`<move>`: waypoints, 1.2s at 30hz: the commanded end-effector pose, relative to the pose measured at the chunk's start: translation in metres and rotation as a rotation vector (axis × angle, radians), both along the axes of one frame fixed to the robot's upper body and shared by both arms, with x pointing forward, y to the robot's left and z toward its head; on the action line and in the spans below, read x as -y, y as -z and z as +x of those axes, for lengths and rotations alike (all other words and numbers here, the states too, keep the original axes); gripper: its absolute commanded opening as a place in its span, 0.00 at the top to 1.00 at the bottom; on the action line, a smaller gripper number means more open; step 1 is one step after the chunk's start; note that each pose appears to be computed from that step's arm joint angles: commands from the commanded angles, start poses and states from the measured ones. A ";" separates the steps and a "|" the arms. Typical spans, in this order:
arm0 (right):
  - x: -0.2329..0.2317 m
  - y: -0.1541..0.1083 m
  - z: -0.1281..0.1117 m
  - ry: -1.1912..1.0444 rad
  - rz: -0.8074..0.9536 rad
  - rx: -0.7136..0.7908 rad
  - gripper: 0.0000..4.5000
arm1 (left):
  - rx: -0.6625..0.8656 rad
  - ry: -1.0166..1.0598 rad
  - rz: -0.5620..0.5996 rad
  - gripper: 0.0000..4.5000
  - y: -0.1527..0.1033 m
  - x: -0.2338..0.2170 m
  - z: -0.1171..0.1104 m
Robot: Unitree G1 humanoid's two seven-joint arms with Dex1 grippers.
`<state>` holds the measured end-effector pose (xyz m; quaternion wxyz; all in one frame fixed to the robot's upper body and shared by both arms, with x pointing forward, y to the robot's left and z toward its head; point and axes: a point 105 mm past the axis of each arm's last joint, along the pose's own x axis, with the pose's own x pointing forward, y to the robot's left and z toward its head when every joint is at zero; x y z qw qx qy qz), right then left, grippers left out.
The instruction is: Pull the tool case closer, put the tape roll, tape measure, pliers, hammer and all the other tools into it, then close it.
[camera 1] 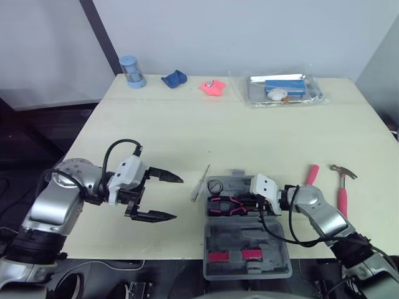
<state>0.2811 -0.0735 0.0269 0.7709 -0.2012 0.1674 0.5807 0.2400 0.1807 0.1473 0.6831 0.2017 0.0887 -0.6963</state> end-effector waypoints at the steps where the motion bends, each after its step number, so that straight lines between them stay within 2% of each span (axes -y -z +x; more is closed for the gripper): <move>1: 0.044 0.086 -0.034 0.093 -0.281 -0.295 0.98 | 0.037 -0.005 -0.011 0.00 -0.005 0.000 0.000; 7: 0.057 0.099 -0.040 0.095 -0.358 -0.335 0.98 | 0.036 -0.013 -0.020 0.00 -0.001 0.002 0.000; 11: 0.045 0.085 -0.028 0.105 -0.267 -0.244 0.98 | 0.038 -0.029 -0.028 0.00 0.000 0.003 0.001; 16: 0.025 0.039 -0.006 0.127 -0.070 -0.035 0.98 | 0.029 -0.063 -0.025 0.00 0.007 0.001 0.001; 19: 0.018 0.010 -0.003 0.132 0.037 0.038 0.98 | 0.014 -0.075 -0.028 0.00 0.011 0.001 0.000; 23: 0.016 -0.022 -0.007 0.129 0.143 0.109 0.98 | 0.022 -0.107 -0.032 0.00 0.016 -0.001 0.003; 25: 0.025 -0.043 -0.014 0.119 0.200 0.170 0.98 | 0.012 -0.123 -0.039 0.00 0.020 -0.003 0.002; 28: 0.045 -0.058 -0.024 0.130 0.245 0.187 0.98 | -0.004 -0.129 -0.030 0.00 0.029 -0.006 -0.002; 30: 0.061 -0.062 -0.028 0.167 0.253 0.188 0.98 | -0.018 -0.140 -0.021 0.00 0.033 -0.008 -0.003; 36: 0.111 -0.043 -0.049 0.212 0.134 0.127 0.98 | -0.021 -0.155 0.012 0.00 0.053 -0.014 -0.003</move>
